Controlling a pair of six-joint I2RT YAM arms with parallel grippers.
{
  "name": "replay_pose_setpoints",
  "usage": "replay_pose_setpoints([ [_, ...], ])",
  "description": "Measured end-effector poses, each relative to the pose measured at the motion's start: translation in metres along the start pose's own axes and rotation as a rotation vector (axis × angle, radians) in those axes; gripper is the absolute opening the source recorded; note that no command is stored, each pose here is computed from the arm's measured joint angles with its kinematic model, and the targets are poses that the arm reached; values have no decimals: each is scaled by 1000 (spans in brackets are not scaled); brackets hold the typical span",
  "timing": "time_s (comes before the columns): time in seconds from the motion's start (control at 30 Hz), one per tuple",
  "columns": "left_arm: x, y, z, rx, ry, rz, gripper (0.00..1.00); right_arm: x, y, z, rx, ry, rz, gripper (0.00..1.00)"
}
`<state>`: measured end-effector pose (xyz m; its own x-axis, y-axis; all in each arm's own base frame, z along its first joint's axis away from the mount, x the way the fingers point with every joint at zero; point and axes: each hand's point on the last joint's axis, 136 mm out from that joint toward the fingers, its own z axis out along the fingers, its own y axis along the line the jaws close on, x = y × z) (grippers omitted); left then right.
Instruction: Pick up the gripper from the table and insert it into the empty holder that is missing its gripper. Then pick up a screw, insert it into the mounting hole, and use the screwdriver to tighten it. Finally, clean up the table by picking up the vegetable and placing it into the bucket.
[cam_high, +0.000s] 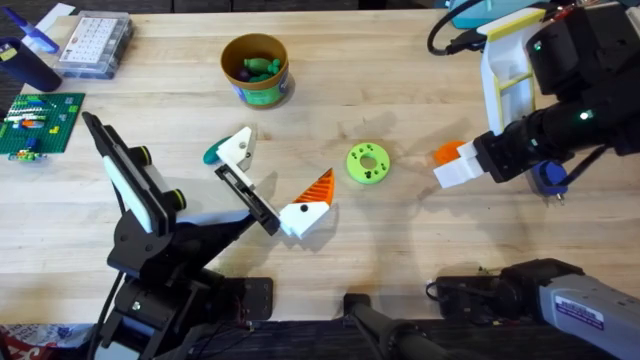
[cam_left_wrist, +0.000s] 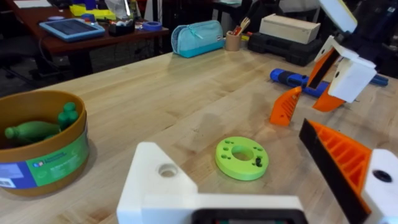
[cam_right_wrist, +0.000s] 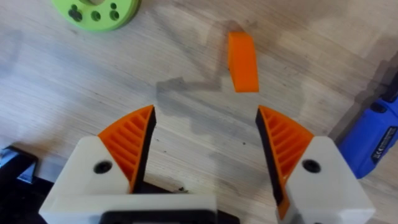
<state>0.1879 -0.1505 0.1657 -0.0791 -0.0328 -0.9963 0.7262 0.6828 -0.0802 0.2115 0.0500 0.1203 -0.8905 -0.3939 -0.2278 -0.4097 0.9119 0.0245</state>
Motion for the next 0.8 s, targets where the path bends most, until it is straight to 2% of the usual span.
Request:
replay_pose_setpoints([
  [0.23,1,0,0,-1,8,-3,990,0,0,-5,0,4,-1,939],
  [0.37,1,0,0,-1,8,-3,990,-25,-4,-29,28,-106,-10,939],
  [0.5,1,0,0,-1,8,-4,990,-30,-4,-44,41,-162,-14,939],
  [0.8,1,0,0,-1,8,-4,990,-24,-21,-23,88,-47,12,939],
])
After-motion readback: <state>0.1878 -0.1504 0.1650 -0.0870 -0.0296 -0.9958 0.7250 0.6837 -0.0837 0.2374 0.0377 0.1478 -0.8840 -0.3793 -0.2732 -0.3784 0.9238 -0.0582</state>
